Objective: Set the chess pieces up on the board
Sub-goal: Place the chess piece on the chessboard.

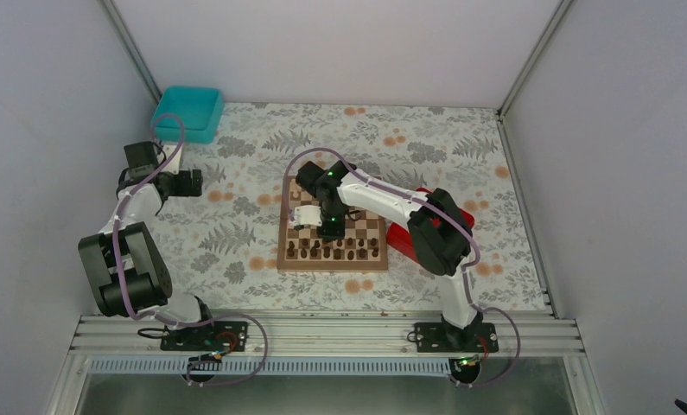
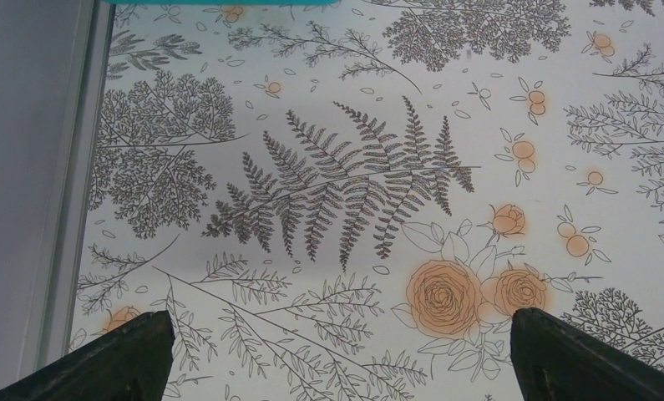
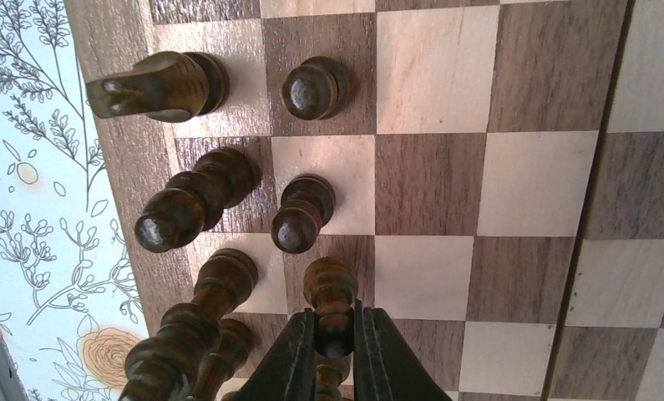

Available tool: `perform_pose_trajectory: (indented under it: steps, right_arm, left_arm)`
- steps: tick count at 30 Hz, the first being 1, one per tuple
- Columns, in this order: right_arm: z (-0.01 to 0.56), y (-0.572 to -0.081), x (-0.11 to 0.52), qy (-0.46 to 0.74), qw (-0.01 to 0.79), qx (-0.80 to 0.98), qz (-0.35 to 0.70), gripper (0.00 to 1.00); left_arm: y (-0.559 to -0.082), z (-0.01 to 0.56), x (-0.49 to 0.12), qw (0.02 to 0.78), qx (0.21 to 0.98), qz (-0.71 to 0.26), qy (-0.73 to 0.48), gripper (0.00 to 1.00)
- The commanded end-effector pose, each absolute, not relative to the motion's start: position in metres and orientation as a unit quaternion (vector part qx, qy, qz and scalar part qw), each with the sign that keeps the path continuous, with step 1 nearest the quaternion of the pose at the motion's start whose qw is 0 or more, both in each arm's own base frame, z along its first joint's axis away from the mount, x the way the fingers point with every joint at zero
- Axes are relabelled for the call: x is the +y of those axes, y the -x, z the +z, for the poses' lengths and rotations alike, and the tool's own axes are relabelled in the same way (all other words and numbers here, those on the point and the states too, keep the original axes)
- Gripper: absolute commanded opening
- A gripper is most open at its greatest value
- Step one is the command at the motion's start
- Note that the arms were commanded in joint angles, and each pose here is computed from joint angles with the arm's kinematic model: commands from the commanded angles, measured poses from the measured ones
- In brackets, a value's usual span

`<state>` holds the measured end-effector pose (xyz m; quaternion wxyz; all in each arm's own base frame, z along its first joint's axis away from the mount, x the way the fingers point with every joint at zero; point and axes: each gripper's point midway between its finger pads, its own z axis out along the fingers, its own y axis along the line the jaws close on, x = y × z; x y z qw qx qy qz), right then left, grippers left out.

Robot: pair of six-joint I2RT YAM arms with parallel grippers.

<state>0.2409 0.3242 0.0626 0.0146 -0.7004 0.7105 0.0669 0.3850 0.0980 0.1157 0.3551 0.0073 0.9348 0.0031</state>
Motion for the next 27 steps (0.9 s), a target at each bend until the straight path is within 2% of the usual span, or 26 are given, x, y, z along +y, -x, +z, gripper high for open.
perform_pose_trajectory:
  steps: [1, 27]
  right_arm:
    - [0.059, -0.238, 0.326, 0.709, 0.012, 0.702, 0.067, 0.09]
    - [0.043, -0.236, 0.319, 0.708, -0.012, 0.704, 0.055, 0.1]
  left_arm:
    - [-0.385, 0.121, 0.102, 0.365, 0.931, 0.008, -0.007, 1.0]
    - [-0.385, 0.119, 0.102, 0.363, 0.932, 0.006, -0.007, 1.0]
